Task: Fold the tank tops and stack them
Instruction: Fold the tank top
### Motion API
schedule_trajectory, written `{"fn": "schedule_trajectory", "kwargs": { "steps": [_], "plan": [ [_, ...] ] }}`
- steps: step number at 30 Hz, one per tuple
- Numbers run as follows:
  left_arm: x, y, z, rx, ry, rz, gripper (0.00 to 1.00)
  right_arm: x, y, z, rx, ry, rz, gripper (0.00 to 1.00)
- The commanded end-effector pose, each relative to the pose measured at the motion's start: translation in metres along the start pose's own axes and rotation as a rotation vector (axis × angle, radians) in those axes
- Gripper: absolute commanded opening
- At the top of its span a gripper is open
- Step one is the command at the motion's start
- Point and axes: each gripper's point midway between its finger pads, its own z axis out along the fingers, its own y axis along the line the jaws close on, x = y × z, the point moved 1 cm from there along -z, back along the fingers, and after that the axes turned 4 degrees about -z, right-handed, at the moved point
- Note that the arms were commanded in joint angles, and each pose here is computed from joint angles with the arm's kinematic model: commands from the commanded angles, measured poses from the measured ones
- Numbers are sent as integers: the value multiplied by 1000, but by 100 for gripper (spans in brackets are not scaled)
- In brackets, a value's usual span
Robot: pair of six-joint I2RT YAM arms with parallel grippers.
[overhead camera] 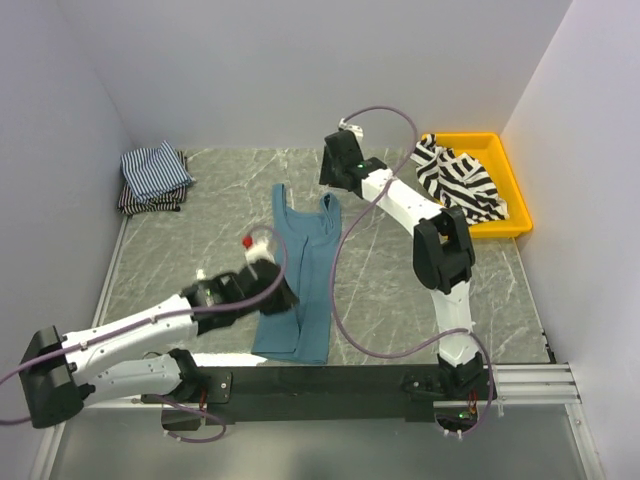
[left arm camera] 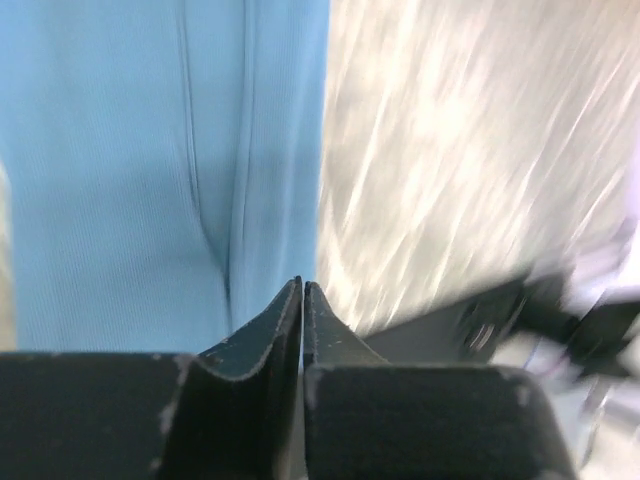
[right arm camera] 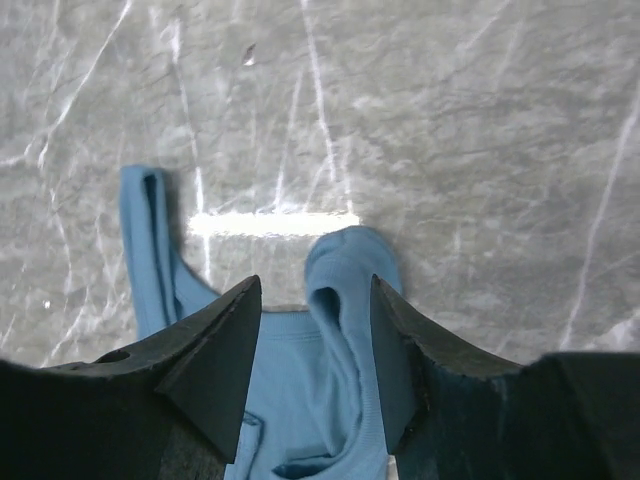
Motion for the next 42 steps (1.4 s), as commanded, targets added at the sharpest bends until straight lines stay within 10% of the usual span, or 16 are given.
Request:
{"fn": "schedule_trajectory", "kwargs": {
  "steps": [1, 12, 25, 42],
  "plan": [
    [-75, -29, -5, 23, -164, 7, 11, -13, -10, -15, -27, -19, 78, 54],
    [-242, -72, 83, -50, -276, 65, 44, 16, -60, -59, -79, -12, 270, 54],
    [-267, -56, 206, -67, -133, 174, 58, 54, -71, -85, -129, 17, 348, 54],
    [-280, -46, 259, -97, -134, 129, 60, 67, -99, -111, -104, -16, 358, 54]
  ]
}}
